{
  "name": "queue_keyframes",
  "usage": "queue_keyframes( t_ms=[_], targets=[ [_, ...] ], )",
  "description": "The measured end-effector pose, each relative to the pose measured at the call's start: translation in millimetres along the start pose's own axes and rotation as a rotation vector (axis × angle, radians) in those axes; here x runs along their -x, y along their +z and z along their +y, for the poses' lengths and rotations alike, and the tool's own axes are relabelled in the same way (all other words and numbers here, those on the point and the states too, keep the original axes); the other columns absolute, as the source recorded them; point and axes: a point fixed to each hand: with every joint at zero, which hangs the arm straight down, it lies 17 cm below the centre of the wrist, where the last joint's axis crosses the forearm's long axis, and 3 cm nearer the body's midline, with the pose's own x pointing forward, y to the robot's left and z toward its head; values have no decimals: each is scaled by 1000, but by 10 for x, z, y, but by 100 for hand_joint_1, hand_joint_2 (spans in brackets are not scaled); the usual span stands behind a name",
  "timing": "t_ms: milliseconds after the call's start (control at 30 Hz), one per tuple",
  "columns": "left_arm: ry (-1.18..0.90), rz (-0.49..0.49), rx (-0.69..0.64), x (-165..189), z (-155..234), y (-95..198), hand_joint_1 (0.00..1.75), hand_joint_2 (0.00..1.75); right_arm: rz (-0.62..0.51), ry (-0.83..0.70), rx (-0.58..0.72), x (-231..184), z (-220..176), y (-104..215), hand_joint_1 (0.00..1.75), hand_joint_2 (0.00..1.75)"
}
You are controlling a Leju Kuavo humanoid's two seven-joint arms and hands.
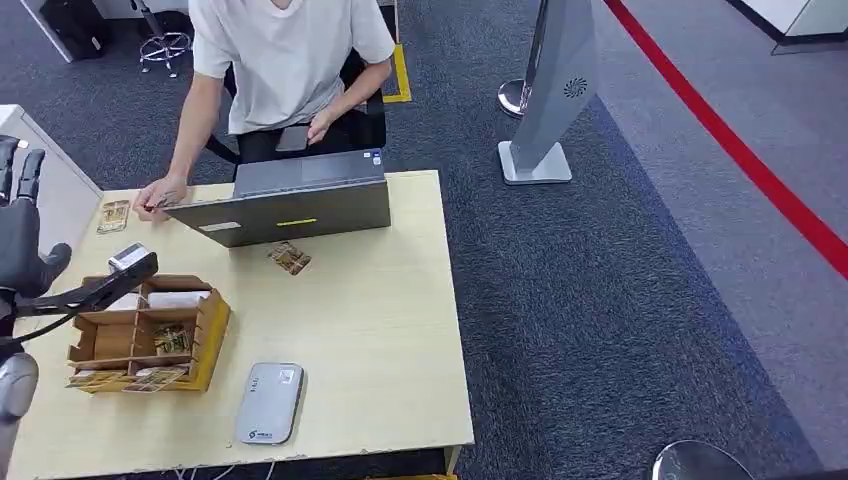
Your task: Pass the card to the sensor for recognition and then transmit it.
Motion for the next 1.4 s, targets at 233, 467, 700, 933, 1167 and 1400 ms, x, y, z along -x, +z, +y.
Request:
queue_keyframes(
  t_ms=[233,467,700,933,1167,1400],
  targets=[
    [75,-80,29,-327,-73,360,0,175,16,-41,9,32,1,2,0,175],
    [182,-199,18,-873,-52,1401,0,175,99,-188,23,247,53,50,0,175],
    [230,-238,45,-1014,-14,1772,0,175,116,-204,6,273,106,101,0,175],
    [270,-241,84,-1066,-67,2058,0,175,164,-234,9,373,75,218,0,175],
    [295,-208,141,-1039,-193,2274,0,175,109,-167,14,227,38,272,0,175],
    [305,-162,187,-988,-333,2382,0,175,92,-144,18,178,6,294,0,175]
  ],
)
